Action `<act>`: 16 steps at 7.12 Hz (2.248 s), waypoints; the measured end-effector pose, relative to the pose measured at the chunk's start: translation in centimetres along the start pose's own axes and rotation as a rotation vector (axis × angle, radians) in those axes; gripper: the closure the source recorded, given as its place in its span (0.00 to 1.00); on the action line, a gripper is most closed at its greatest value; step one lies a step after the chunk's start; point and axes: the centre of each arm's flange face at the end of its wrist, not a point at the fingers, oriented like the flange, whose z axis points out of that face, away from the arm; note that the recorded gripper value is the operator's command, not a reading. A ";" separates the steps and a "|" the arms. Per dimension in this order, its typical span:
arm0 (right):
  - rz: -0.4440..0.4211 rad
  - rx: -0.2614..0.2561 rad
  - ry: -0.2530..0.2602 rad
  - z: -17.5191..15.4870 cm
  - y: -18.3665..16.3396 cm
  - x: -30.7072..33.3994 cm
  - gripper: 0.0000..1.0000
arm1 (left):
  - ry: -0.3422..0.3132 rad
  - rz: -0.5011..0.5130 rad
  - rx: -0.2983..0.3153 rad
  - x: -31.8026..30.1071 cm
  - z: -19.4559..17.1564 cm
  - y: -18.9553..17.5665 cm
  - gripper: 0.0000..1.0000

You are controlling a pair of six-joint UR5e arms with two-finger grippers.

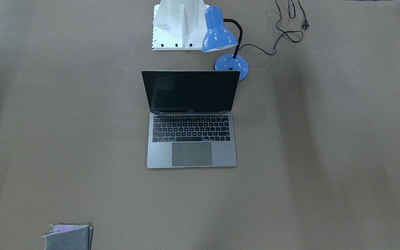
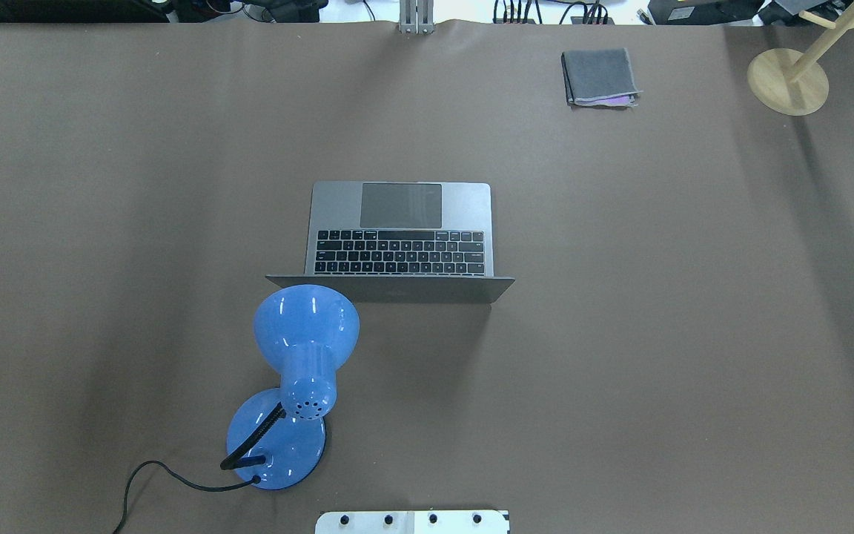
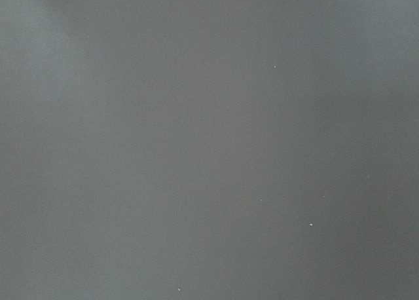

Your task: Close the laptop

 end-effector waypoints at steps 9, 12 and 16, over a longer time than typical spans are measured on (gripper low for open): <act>-0.002 0.005 -0.014 -0.2 0.0 -0.3 0.00 | -0.006 0.003 -0.007 -0.1 0.4 0.3 0.02; -0.002 0.005 -0.016 -0.2 0.0 -0.3 0.00 | -0.006 0.003 -0.007 -0.1 0.4 0.3 0.02; -0.002 0.006 -0.018 -0.2 0.0 -0.3 0.00 | -0.005 0.003 -0.008 -0.2 0.4 0.3 0.02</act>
